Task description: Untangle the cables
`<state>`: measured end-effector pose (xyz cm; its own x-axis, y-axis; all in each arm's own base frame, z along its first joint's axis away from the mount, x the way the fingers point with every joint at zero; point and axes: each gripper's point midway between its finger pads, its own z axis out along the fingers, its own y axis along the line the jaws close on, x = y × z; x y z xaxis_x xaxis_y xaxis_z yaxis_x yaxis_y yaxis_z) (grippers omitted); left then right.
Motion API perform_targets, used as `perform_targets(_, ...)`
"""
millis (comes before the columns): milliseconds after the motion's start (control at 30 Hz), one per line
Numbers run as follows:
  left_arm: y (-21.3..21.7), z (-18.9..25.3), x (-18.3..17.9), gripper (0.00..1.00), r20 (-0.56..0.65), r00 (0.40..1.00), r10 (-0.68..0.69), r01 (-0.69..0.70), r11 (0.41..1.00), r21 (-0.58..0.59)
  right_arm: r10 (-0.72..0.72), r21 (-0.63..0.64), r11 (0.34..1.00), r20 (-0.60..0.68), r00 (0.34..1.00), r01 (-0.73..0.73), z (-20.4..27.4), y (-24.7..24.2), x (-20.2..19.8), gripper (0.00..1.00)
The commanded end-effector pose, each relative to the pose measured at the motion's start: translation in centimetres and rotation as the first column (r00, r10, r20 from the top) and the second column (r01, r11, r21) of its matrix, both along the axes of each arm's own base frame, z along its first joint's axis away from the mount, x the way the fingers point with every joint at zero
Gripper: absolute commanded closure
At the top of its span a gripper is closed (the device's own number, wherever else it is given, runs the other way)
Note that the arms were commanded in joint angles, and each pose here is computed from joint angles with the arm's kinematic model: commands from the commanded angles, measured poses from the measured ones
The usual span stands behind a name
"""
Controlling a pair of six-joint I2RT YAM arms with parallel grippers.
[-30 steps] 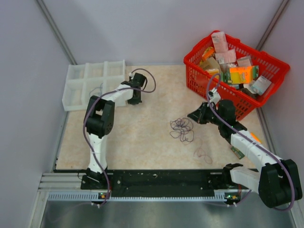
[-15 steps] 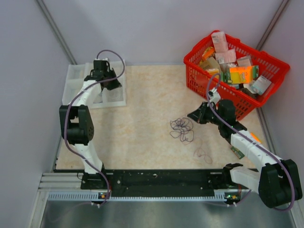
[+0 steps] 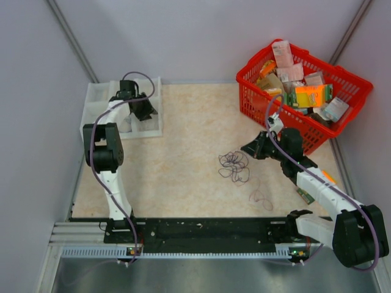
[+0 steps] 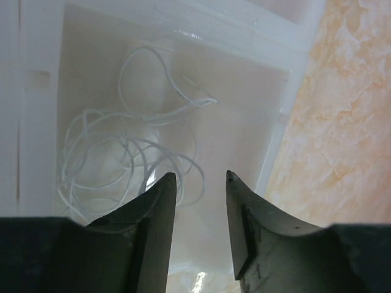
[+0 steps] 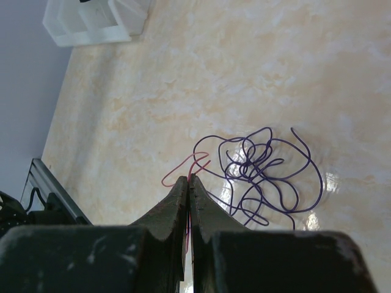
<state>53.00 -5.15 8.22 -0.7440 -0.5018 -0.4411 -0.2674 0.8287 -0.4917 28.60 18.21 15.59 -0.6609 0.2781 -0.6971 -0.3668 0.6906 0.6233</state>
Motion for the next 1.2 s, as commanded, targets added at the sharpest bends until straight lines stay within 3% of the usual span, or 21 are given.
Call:
perform_targets(0,0.1,6.1,-0.6,0.50,0.137,0.991,0.011,-0.012,1.000,0.004,0.027,-0.001,1.000,0.059,0.998,-0.027,1.1,0.8,0.4,1.00)
perform_targets(133,-1.4,10.1,-4.1,0.31,0.220,0.975,-0.036,0.046,0.998,-0.040,0.037,-0.025,0.999,0.059,0.998,-0.036,0.4,1.3,0.4,1.00)
perform_targets(233,-3.1,11.7,-8.1,0.23,0.272,0.959,-0.083,0.105,0.992,-0.067,0.038,-0.087,0.996,0.045,0.998,-0.034,-0.6,1.9,0.6,1.00)
perform_targets(333,-7.0,11.6,-13.1,0.26,0.310,0.938,-0.153,0.190,0.977,-0.093,0.086,-0.116,0.990,0.027,0.996,-0.082,-1.0,3.9,0.5,1.00)
perform_targets(433,-11.1,10.0,-18.5,0.49,0.351,0.905,-0.239,0.278,0.959,-0.064,0.157,-0.085,0.984,0.008,0.988,-0.156,-0.6,7.5,0.5,1.00)
perform_targets(467,-12.9,9.4,-20.1,0.50,0.377,0.882,-0.284,0.327,0.944,-0.053,0.188,-0.051,0.981,0.001,0.982,-0.188,-0.4,8.7,0.5,1.00)
perform_targets(533,-16.1,9.1,-23.1,0.49,0.437,0.833,-0.340,0.399,0.916,-0.049,0.269,0.035,0.963,-0.011,0.963,-0.269,0.3,11.1,0.5,1.00)
perform_targets(667,-20.2,8.5,-28.3,0.36,0.496,0.736,-0.460,0.508,0.860,0.044,0.389,0.107,0.918,-0.072,0.918,-0.381,-0.6,13.4,0.4,1.00)
perform_targets(767,-22.5,8.1,-30.9,0.27,0.498,0.668,-0.553,0.578,0.807,0.121,0.477,0.214,0.861,-0.026,0.879,-0.461,-0.4,14.4,-1.1,1.00)
perform_targets(967,-25.0,4.4,-29.8,0.28,0.347,0.687,-0.639,0.539,0.768,0.347,0.609,0.463,0.689,0.048,0.792,-0.558,2.3,15.4,-4.1,1.00)
perform_targets(1133,-27.1,3.9,-27.3,0.31,0.367,0.682,-0.633,0.473,0.764,0.439,0.632,0.515,0.648,0.049,0.774,-0.561,2.6,15.2,-4.9,1.00)
perform_targets(1167,-27.7,3.8,-27.0,0.36,0.377,0.668,-0.642,0.475,0.757,0.448,0.628,0.519,0.649,0.046,0.777,-0.556,2.6,15.1,-4.8,1.00)
